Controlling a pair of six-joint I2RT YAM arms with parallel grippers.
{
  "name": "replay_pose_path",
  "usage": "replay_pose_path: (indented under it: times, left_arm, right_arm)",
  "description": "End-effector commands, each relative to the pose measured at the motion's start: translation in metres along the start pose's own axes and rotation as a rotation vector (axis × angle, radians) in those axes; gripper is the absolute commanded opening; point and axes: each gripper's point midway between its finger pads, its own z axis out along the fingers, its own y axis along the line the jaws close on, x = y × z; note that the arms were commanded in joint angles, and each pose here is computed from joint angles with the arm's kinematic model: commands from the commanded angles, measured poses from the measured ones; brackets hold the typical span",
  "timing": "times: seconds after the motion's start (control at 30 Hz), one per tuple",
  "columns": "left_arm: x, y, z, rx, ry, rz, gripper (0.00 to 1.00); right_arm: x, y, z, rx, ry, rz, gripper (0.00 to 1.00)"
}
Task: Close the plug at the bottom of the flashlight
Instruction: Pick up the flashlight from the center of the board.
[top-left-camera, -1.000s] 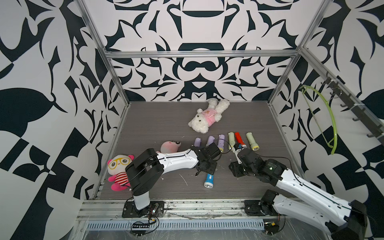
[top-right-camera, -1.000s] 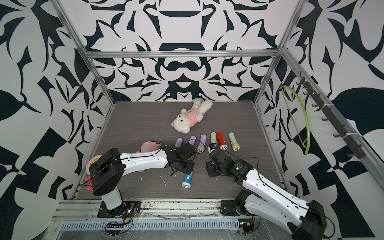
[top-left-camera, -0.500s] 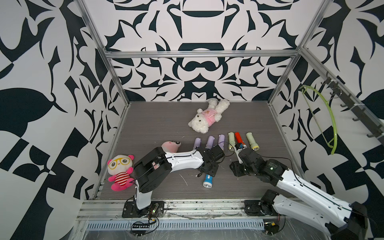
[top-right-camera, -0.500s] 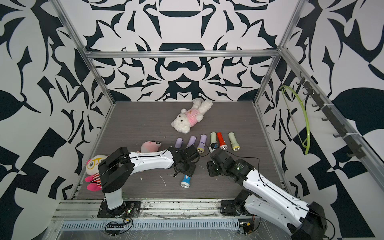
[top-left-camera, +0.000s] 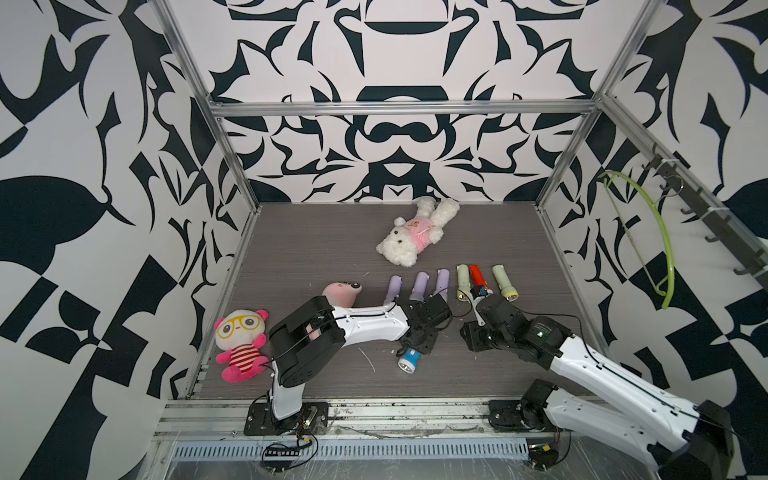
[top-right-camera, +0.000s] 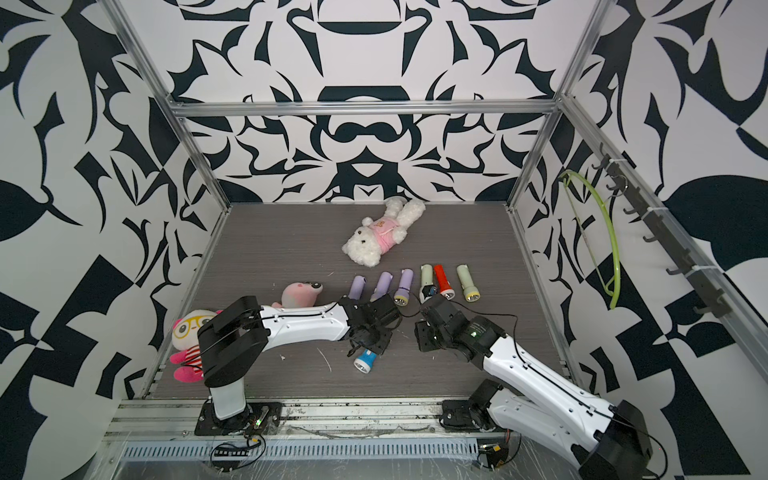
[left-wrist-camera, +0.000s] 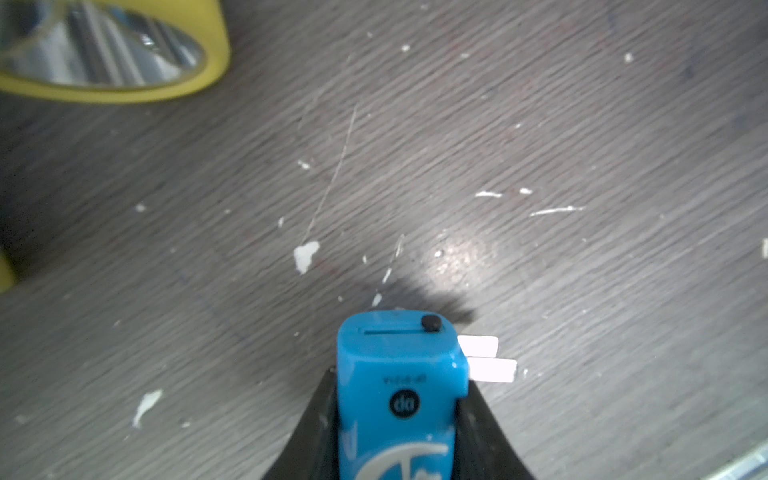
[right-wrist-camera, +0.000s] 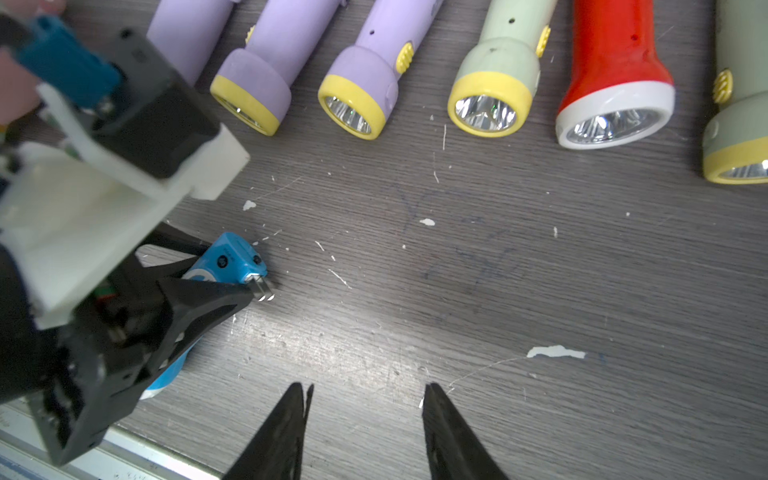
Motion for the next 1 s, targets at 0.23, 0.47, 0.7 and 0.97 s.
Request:
replay_pose_path:
  times: [0.23, 0.47, 0.7, 0.97]
  left_arm:
    - [-0.043, -0.008, -0.075, 0.092, -0.35, 0.151, 0.21]
    - [-0.055, -0.021, -0.149, 0.237, -0.692, 0.33, 0.18]
    - [-0.044, -0.012, -0.207, 0.361, -0.901, 0.374, 0.23]
    - [-0.013, -0.029, -0.235, 0.507, -0.937, 0.574, 0.26]
  right_arm:
    - [-0.021, 0.004, -0.008, -0.002, -0.048, 0.004, 0.48]
    - [-0.043, 0.015, -0.012, -0.053, -0.081, -0.004, 0.48]
    - [-0.086, 0.059, -0.044, -0.276, -0.207, -0.083, 0.46]
    - [-0.102, 0.118, -0.102, -0.601, -0.311, -0.278, 0.44]
